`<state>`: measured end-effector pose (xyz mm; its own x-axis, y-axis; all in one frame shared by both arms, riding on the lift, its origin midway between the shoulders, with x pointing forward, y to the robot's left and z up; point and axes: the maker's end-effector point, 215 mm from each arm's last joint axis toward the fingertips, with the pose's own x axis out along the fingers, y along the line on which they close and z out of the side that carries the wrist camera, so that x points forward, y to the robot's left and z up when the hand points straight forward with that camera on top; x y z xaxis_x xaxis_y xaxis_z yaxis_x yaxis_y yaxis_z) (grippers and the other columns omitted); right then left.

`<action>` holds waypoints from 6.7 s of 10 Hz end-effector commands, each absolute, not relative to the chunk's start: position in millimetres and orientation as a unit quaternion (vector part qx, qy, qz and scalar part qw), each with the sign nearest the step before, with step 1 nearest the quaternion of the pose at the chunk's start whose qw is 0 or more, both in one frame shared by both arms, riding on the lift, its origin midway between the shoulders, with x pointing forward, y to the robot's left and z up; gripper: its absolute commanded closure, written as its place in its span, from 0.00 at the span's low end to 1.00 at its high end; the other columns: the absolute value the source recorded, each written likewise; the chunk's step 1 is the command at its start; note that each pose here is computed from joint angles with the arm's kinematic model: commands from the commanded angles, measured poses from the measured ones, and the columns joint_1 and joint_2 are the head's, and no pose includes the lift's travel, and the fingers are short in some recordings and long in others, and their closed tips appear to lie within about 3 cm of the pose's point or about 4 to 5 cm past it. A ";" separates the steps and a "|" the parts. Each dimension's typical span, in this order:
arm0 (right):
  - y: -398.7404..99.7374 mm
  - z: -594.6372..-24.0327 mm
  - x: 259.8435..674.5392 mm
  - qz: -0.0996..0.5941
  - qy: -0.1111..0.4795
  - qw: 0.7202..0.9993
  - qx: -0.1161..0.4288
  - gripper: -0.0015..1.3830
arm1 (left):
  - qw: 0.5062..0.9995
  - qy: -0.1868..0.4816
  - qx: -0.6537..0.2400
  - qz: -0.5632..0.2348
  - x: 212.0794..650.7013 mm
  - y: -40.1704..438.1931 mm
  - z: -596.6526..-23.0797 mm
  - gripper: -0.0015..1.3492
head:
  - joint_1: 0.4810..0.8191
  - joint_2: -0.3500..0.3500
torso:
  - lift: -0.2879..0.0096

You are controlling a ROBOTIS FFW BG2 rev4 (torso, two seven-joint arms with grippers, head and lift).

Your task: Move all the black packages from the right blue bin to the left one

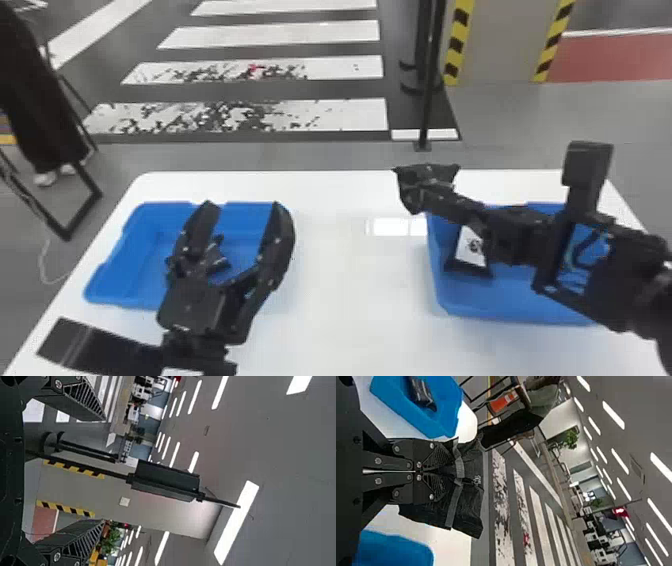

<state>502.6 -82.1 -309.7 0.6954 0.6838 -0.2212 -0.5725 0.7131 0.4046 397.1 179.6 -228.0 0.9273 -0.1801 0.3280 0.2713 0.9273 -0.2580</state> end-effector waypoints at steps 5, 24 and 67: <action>30.8 -305.7 444.6 0.466 0.194 0.839 0.206 0.85 | 0.965 -0.075 -0.164 -0.191 403.8 115.6 -262.2 0.09 | 0.63 0.75 | 0.52; 74.3 -301.6 424.3 0.501 0.187 0.805 0.256 0.81 | 0.966 0.012 -0.162 -0.201 410.3 120.1 -304.5 0.89 | 0.63 0.88 | 0.52; -164.5 -473.6 513.9 0.144 0.280 0.941 0.122 0.86 | 0.990 -0.099 -0.091 -0.047 400.3 243.5 -284.4 0.28 | 0.63 0.64 | 0.52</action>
<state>516.5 -164.5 -479.1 0.7928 0.3385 -0.5068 -0.1993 0.9299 0.3093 400.6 244.0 -283.4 0.9761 -0.0744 0.2042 0.1100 0.9795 -0.1688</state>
